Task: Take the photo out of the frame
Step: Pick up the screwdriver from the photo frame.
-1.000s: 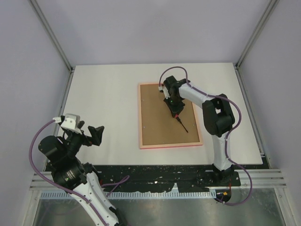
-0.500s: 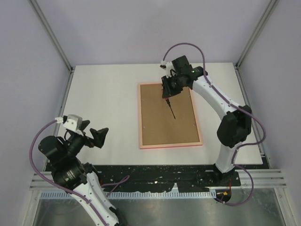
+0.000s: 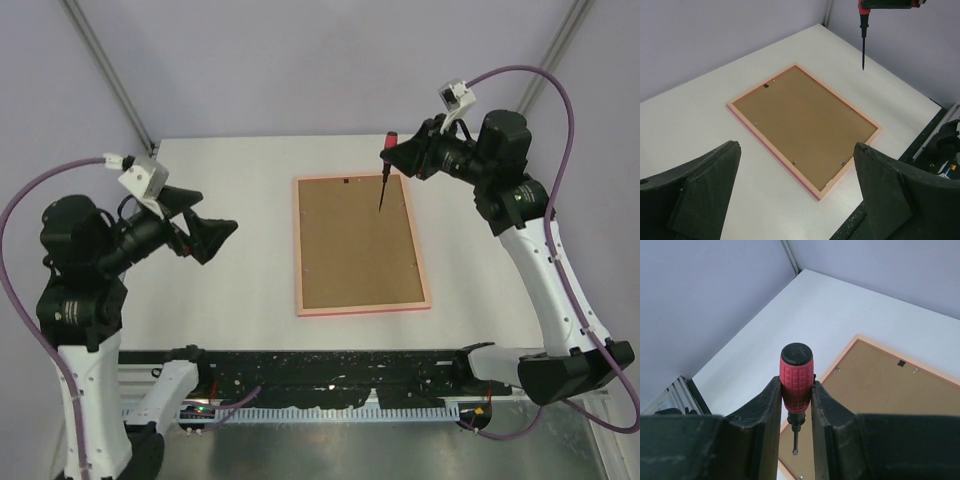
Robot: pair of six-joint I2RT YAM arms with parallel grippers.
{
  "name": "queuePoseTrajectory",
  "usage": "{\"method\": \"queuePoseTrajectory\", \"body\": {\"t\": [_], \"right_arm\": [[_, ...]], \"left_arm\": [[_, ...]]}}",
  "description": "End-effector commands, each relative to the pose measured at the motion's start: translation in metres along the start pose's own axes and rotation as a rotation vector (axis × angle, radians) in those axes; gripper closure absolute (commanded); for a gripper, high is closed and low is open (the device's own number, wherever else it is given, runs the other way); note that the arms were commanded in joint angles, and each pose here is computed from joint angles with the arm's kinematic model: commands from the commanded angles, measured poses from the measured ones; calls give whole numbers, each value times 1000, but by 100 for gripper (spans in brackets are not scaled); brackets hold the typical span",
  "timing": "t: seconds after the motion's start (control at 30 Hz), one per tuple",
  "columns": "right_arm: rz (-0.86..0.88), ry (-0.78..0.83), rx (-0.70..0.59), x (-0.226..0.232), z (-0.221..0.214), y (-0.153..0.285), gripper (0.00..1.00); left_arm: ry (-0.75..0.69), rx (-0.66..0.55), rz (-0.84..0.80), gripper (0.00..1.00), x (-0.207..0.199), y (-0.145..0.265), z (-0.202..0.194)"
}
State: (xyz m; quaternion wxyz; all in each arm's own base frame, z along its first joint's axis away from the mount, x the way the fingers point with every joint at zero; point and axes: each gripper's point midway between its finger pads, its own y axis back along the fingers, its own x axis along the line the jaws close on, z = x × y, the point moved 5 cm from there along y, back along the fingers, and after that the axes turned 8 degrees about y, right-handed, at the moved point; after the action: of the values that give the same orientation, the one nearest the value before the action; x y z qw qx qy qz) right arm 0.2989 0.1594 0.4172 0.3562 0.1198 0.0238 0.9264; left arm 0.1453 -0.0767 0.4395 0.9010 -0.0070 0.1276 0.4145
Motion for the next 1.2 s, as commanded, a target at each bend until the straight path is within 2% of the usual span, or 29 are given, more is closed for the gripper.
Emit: {"method": "queuePoseTrajectory", "body": {"t": [0.0,0.1,0.2,0.37,0.6,0.77,1.0,1.17], "right_arm": [[10,13,-78,-1,5,7,92],[-11,12,-79,0,-7,22,92],[-21,58,-111,7,-11,39,92],[-41,97,-149,6,-11,68,92],[67,42,-132,10,-16,61,92],[137,19,-161,13,-12,55,92],[309,-87,-211,18,-5,40,92],[319,-149,-300,14,-4,35,92]], "left_arm": [[37,155,103,0,27,-49,-6],[20,253,35,0,20,-82,-16],[-88,334,-82,0,1,-105,-25],[-160,394,-311,0,-39,-134,-43],[-129,392,-539,0,-69,-162,-70],[-95,427,-592,0,-73,-175,-85],[-70,437,-689,0,-82,-181,-87],[-13,465,-744,0,-89,-187,-87]]}}
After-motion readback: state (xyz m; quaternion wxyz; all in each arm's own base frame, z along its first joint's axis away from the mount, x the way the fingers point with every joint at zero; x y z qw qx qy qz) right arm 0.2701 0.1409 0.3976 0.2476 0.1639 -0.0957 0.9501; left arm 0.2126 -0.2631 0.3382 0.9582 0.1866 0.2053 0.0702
